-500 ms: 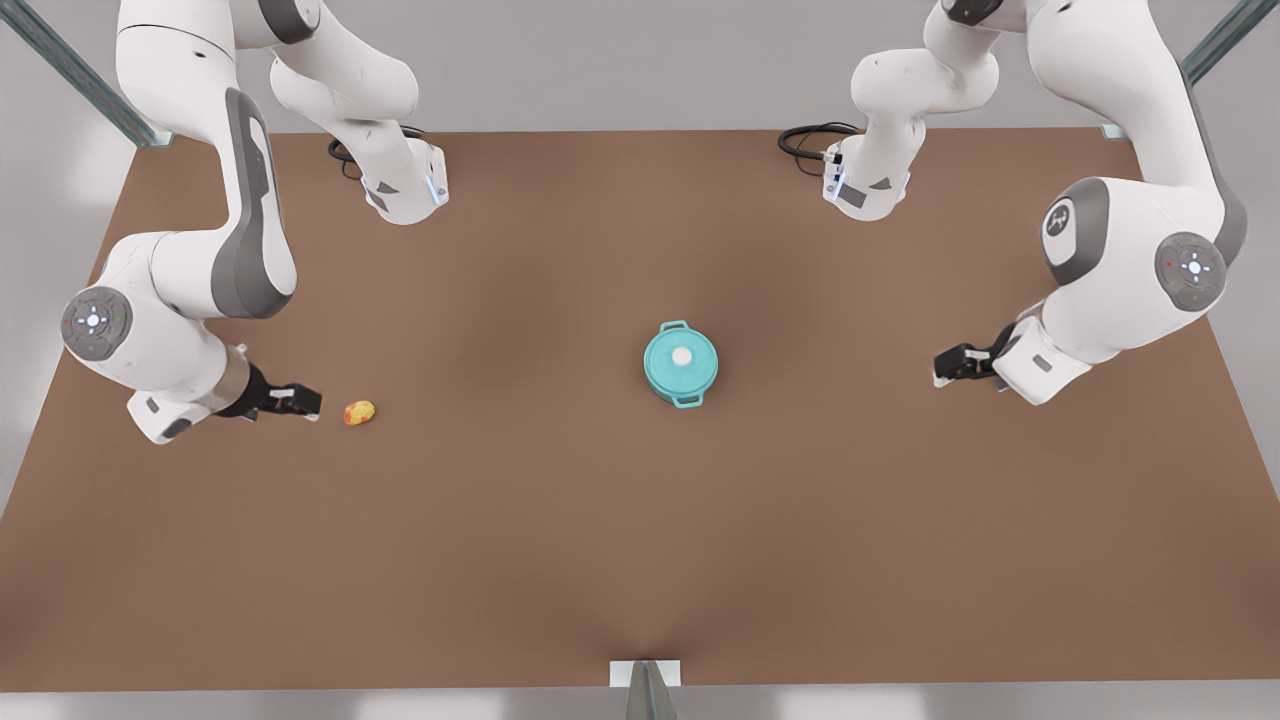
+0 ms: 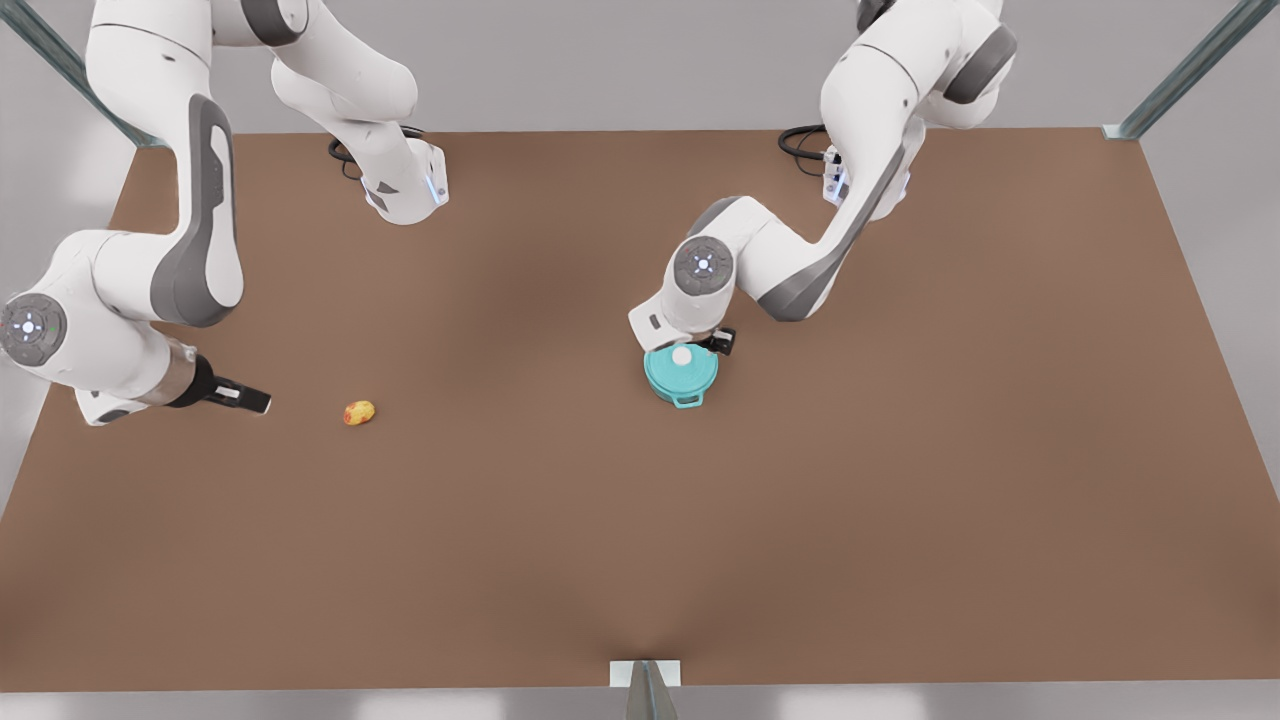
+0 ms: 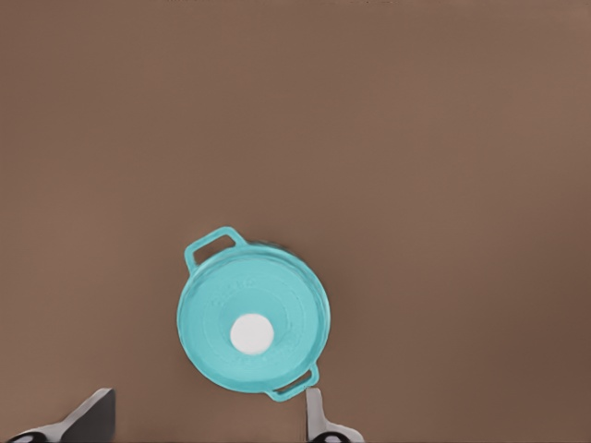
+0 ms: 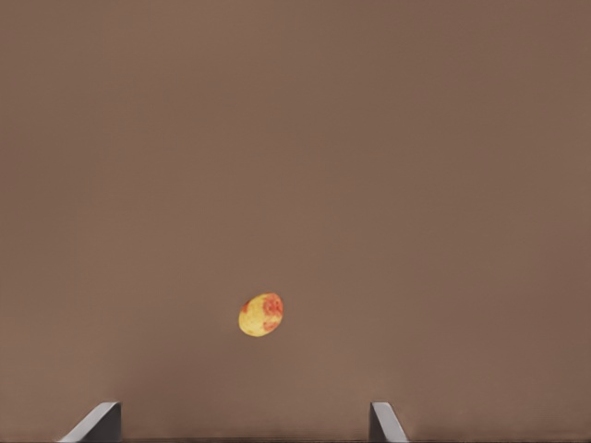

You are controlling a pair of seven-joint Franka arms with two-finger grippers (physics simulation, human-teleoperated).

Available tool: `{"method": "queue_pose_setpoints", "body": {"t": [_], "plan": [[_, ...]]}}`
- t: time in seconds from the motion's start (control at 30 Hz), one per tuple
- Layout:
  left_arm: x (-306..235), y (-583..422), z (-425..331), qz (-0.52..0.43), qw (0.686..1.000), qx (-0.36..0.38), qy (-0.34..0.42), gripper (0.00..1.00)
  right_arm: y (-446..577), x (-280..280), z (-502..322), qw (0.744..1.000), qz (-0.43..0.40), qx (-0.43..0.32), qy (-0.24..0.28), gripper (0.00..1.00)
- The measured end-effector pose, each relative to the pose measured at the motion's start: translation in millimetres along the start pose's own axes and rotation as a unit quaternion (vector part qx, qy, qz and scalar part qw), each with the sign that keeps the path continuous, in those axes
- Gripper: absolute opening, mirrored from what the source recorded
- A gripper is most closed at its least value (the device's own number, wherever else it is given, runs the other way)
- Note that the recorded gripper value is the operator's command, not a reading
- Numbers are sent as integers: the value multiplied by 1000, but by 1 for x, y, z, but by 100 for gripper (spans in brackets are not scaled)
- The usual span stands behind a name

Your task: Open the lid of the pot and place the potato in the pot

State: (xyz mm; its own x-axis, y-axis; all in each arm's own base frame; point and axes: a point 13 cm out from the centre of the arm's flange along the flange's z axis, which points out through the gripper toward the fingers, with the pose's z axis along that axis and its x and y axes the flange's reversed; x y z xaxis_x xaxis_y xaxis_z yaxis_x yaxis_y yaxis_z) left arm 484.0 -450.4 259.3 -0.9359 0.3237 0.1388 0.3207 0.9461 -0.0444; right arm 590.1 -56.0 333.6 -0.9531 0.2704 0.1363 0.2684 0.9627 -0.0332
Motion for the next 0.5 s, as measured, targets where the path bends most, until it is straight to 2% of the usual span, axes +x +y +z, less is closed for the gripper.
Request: {"method": "queue_pose_setpoints", "body": {"t": [0.1,0.2,0.37,0.5], "plan": [[-12,-10,36,-42,999,-7,-9,100,14,44,60,1000,7,11,28,100],[2,-14,72,-85,996,-15,-12,100,21,68,105,999,22,12,22,100],[18,4,89,-148,988,-16,-29,100,6,35,157,996,85,-10,-23,100],[13,-2,89,-180,983,-5,-45,100,13,10,164,991,116,-26,-67,100]]}}
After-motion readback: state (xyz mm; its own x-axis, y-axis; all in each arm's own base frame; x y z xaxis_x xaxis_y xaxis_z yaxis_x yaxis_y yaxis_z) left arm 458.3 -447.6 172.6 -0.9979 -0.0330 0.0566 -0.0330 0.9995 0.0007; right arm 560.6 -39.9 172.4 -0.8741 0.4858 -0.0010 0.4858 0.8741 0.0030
